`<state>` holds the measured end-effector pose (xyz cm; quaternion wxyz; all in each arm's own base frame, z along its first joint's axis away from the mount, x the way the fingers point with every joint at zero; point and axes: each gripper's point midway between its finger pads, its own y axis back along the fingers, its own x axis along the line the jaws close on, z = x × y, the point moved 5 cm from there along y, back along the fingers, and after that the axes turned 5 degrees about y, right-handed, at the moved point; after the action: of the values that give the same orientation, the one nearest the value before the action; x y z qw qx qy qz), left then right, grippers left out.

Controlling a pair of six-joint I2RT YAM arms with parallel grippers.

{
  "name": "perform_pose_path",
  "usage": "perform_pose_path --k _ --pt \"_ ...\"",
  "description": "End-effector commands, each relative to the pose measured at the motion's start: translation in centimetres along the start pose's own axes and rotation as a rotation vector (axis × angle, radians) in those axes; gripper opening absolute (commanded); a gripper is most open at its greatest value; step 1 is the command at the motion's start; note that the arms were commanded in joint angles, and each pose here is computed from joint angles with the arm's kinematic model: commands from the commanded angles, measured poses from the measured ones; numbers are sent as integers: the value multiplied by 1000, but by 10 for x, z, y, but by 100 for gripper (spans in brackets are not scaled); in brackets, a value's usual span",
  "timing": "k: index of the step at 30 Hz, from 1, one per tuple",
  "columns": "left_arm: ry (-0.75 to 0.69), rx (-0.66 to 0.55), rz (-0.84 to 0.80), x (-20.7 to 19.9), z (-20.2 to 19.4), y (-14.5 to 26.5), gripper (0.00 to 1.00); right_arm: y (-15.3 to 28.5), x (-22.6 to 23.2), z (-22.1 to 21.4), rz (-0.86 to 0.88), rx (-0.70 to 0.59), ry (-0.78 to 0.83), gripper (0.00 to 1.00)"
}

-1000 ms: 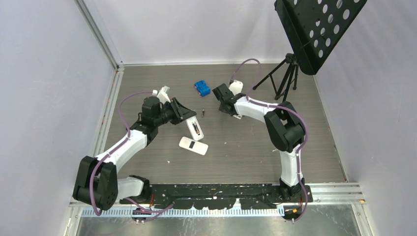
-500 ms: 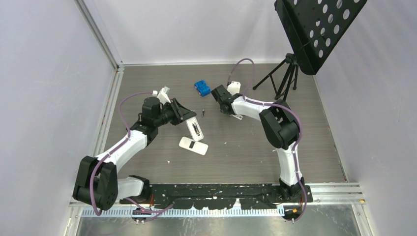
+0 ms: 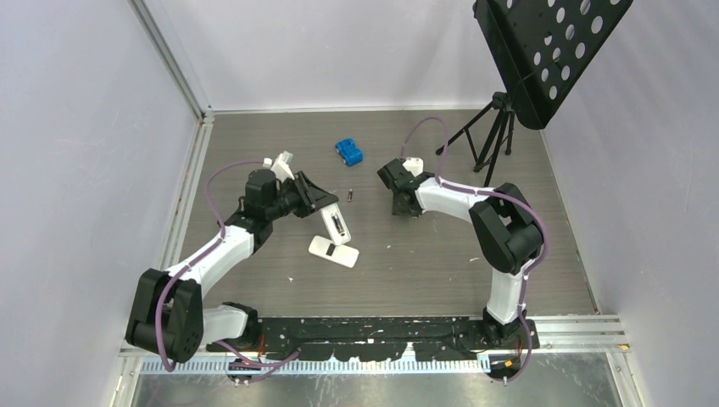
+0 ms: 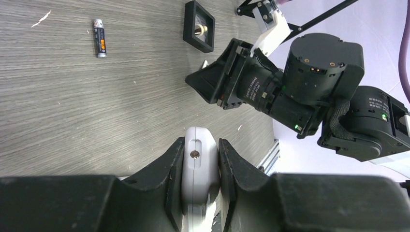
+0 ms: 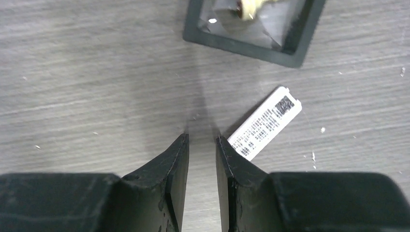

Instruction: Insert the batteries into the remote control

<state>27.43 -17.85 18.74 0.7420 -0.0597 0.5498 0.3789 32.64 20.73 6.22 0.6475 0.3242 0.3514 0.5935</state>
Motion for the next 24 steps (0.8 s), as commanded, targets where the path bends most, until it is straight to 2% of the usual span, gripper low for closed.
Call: perform_pose_path --k 1,9,15,18,22,24 --pt "-36 -21 -57 -9 4 0 0 10 -28 -21 -79 63 27 32" --pt "-34 -15 -59 -9 5 -2 0 19 -50 -23 -164 25 -16 32" --pt "-36 -13 -61 -10 5 -2 0 40 -50 -10 -123 -21 -55 39" --pt "-37 -14 -59 -10 5 -2 0 50 -53 -6 -112 -43 -68 45" --pt "-33 -13 -57 -9 5 -2 0 49 -63 -5 -164 -62 -83 64" --pt "-34 -13 -58 -9 5 -2 0 42 -66 -5 -181 -48 -85 66"
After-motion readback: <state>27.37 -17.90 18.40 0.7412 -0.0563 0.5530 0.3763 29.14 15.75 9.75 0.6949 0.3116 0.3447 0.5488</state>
